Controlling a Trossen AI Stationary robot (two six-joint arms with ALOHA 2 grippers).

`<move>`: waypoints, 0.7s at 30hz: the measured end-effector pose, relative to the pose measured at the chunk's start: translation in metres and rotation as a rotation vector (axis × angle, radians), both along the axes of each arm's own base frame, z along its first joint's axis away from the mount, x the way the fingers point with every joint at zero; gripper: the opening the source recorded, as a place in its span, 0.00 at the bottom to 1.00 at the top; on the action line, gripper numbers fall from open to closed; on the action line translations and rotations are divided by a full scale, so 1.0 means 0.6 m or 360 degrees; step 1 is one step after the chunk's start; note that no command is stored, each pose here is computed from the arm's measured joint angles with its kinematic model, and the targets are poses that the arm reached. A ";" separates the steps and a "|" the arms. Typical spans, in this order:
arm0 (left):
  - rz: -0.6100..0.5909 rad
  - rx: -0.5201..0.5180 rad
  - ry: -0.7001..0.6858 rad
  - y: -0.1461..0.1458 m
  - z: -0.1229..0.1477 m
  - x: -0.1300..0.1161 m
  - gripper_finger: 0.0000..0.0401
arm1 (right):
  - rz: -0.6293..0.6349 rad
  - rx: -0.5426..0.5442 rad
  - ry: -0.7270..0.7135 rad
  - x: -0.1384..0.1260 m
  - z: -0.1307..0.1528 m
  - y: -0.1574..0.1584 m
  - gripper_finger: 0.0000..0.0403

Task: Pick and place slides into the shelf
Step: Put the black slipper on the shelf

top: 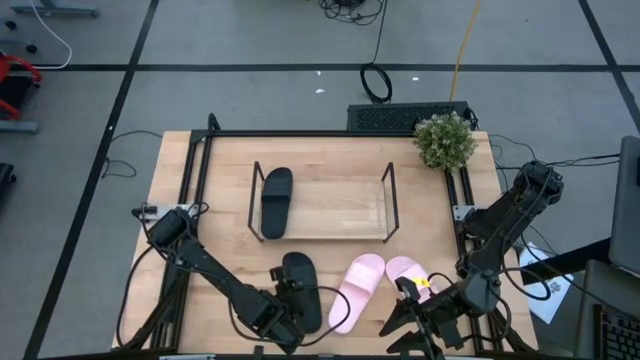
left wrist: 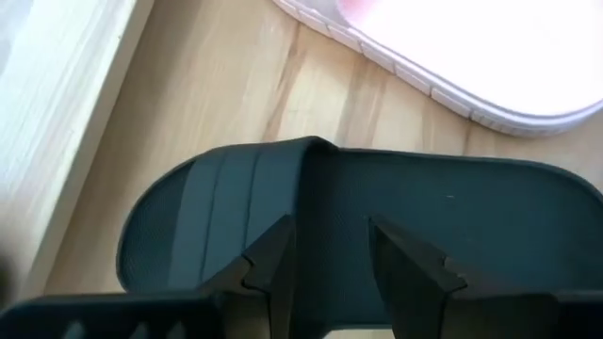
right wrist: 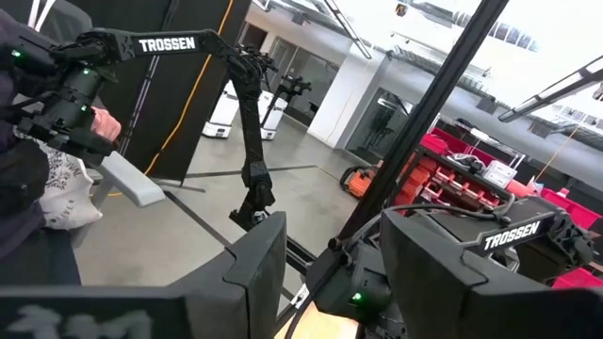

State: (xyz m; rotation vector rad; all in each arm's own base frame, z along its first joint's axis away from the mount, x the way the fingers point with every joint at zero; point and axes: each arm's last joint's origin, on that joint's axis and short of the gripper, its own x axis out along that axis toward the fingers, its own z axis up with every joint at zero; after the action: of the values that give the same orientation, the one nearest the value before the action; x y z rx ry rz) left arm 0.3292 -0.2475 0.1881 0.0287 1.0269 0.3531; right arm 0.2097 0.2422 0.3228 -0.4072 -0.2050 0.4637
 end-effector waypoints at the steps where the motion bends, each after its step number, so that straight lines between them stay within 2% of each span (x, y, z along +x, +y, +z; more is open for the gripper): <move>1: 0.0002 0.0011 0.0009 0.001 0.000 -0.001 0.33 | 0.0000 0.0000 0.0000 0.000 0.000 0.000 0.41; 7: 0.0076 0.0051 0.0096 0.013 -0.002 -0.008 0.33 | 0.0000 -0.0001 0.0001 0.000 0.000 0.000 0.41; 16: 0.0076 0.0026 0.0124 0.015 -0.005 -0.006 0.33 | 0.0001 -0.0002 0.0003 0.000 -0.001 0.000 0.41; 21: 0.0089 0.0053 0.0155 0.016 -0.023 0.001 0.33 | 0.0001 -0.0005 0.0007 0.000 -0.001 0.000 0.41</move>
State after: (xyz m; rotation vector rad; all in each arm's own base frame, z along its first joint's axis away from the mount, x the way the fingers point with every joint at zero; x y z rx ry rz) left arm 0.3296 -0.2379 0.1742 0.0479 1.1199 0.4229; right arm 0.2097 0.2422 0.3219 -0.4094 -0.2000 0.4657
